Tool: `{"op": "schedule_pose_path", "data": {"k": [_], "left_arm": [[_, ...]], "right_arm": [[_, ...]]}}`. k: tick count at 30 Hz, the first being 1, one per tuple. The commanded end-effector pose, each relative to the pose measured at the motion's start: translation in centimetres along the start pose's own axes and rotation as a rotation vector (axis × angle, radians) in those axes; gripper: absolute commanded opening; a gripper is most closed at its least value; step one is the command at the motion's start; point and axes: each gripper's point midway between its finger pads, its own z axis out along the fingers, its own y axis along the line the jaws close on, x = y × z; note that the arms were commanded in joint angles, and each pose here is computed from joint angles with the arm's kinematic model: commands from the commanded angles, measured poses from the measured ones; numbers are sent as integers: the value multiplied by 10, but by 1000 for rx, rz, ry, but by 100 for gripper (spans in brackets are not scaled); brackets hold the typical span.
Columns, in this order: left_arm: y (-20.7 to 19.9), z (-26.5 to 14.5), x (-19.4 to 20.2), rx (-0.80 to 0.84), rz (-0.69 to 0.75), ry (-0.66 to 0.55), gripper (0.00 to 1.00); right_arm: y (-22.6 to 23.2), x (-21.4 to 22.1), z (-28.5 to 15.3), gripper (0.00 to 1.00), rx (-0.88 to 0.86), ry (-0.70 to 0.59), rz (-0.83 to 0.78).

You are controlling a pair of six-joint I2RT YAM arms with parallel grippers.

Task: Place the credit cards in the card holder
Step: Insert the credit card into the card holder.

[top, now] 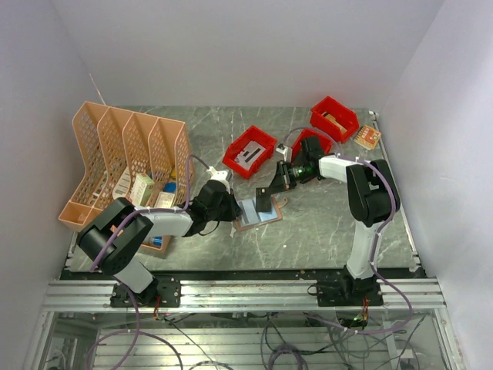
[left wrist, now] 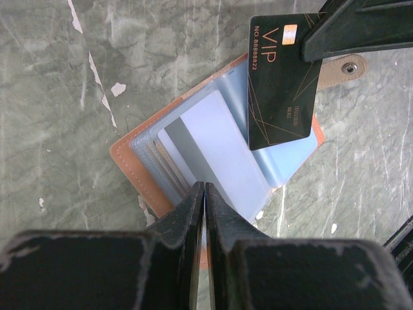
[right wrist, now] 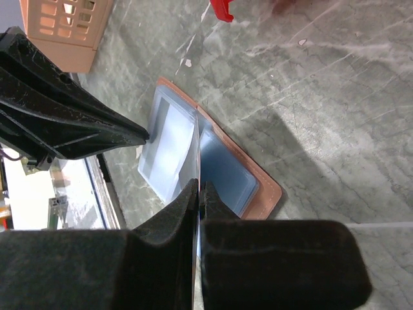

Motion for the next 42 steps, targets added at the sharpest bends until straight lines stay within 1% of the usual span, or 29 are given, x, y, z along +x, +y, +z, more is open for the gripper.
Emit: {"op": "schedule_pose_path", "data": {"k": [1,10,18,27,42], "left_arm": [[15,-3,9,-56,19,37,17],[14,-2,9,-54,18,39,17],[15,-3,8,-58,24,39,17],[14,-2,7,-56,24,40,17],[14,0,7,-57,23,40,17]], "right_arm": [[-2,-7,-6,0,33,-26,-38],[-1,1,-2,0,-1,-5,-23],[21,-13,-15,0,-60,-47,-75],[33,-9,-17,0,-112,-44,-74],[20,8,-1,0,-120,8,-5]]}}
